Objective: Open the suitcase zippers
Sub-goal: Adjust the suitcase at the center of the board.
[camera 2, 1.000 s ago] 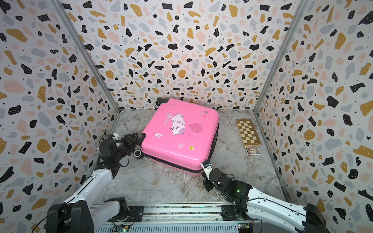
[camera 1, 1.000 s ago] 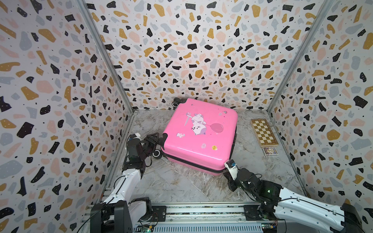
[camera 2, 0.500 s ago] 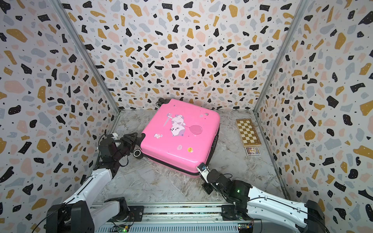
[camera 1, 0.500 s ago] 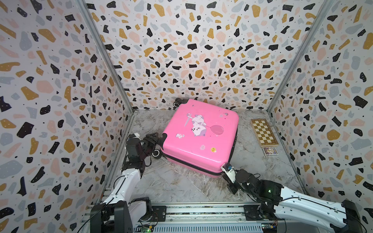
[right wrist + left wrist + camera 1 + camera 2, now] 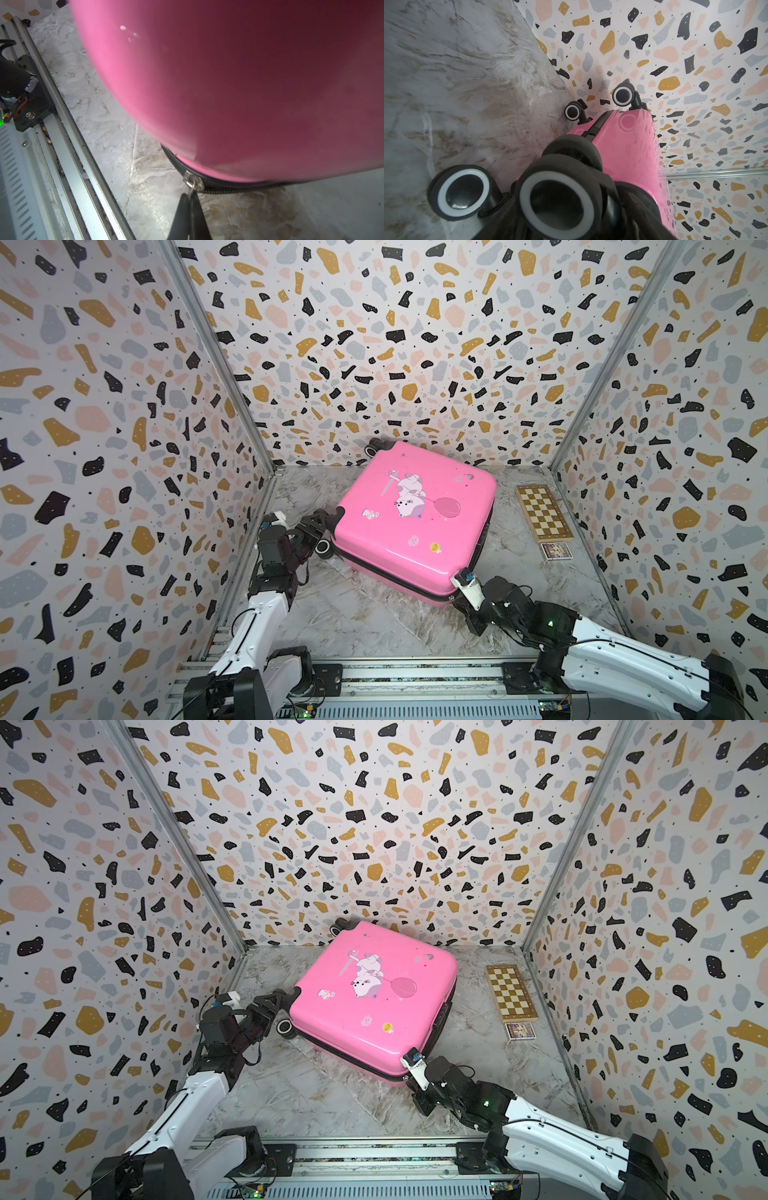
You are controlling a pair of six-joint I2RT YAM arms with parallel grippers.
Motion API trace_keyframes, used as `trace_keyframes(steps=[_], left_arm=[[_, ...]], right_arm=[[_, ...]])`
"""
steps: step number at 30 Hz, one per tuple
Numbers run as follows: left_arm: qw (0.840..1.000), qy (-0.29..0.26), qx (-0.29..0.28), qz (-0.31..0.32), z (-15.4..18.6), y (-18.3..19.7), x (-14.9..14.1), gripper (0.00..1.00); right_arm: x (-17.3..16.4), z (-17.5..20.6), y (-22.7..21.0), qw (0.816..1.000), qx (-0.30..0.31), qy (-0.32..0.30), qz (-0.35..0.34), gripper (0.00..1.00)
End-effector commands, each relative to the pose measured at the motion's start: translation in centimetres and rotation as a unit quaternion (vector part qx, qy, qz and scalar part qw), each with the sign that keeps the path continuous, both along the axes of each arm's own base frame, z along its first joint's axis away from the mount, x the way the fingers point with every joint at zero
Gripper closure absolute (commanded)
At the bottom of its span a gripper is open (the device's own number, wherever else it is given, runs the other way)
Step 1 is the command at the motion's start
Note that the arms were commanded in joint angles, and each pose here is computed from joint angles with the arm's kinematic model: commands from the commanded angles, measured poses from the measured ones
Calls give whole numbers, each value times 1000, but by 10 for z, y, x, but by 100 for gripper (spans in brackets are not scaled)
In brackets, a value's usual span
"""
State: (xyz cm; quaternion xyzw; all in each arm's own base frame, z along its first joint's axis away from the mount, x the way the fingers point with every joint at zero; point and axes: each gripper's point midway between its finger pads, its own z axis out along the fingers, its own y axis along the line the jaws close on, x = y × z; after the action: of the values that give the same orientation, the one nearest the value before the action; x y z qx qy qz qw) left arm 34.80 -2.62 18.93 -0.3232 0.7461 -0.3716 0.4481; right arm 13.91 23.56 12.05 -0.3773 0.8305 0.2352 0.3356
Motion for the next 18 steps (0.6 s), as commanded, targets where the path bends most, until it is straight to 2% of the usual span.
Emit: trace_keyframes(steps=[1, 8, 12, 18], left_arm=[[970, 139, -30, -197, -72, -78, -62, 27], [969, 141, -25, -203, -74, -83, -65, 35], [969, 143, -26, -202, -74, -83, -66, 36], [969, 141, -25, -203, -72, -84, -69, 37]], right_arm=[[-26, 63, 60, 985, 121, -28, 120, 100], [-33, 53, 58, 987, 60, -93, 115, 100], [-25, 41, 58, 991, 26, -94, 93, 100], [-6, 43, 57, 995, 19, -79, 53, 100]])
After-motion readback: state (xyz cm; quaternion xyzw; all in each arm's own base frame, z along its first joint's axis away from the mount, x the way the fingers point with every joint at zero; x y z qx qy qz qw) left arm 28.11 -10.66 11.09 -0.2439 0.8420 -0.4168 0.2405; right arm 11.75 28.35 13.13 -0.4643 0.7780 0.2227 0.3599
